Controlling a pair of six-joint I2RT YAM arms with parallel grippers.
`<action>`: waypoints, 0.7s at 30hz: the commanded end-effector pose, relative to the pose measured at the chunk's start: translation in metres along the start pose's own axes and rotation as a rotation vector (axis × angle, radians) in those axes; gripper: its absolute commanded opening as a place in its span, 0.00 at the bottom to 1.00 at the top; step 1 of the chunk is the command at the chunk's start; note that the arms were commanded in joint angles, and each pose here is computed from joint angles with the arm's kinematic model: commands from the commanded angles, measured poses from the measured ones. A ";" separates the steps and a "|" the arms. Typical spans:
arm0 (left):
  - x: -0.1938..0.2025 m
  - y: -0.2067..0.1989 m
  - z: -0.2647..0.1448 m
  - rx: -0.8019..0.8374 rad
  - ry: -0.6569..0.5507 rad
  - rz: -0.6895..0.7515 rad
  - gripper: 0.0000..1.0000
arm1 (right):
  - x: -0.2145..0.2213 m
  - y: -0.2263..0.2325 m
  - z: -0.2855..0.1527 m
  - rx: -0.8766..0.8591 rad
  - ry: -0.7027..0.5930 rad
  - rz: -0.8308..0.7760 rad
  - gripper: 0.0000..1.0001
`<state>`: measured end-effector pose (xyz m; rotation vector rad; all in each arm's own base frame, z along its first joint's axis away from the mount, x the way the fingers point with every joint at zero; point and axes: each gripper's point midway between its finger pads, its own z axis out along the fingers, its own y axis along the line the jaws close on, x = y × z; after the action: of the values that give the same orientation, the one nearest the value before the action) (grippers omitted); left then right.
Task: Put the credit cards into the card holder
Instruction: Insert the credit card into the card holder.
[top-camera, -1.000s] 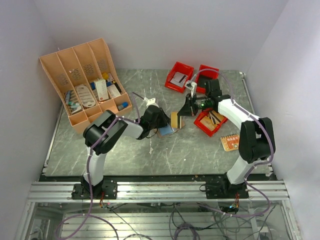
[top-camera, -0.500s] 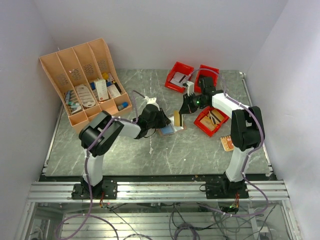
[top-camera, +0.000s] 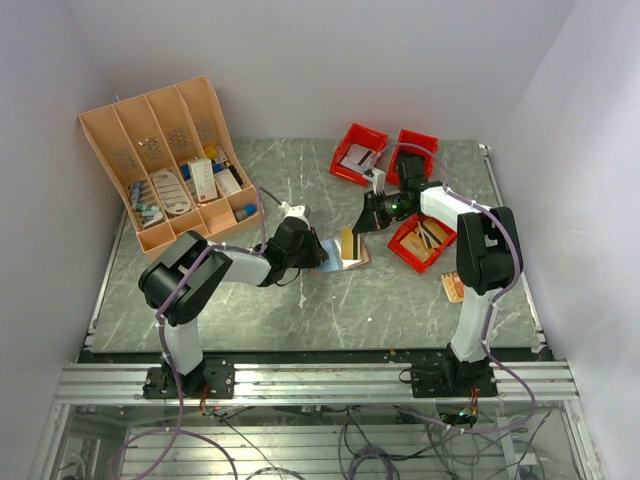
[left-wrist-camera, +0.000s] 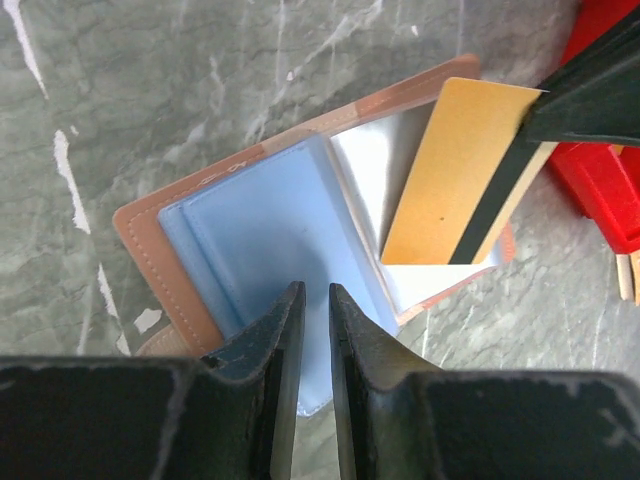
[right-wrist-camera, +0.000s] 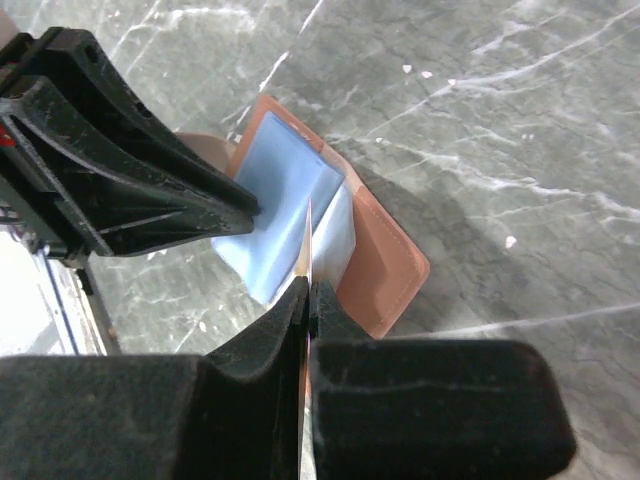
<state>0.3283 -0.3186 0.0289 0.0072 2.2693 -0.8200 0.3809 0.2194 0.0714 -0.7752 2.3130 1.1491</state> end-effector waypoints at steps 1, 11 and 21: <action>0.007 0.025 -0.007 -0.100 0.016 0.035 0.28 | 0.007 0.004 0.008 -0.075 0.012 0.064 0.00; 0.007 0.040 -0.015 -0.179 0.017 0.062 0.25 | 0.019 -0.001 0.018 -0.106 0.033 0.135 0.00; 0.009 0.044 -0.016 -0.197 0.033 0.088 0.25 | 0.011 -0.002 0.003 -0.145 -0.025 0.204 0.00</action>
<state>0.3279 -0.2979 0.0251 0.0055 2.2887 -0.6856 0.3697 0.2234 0.0541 -0.6227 2.3810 1.3891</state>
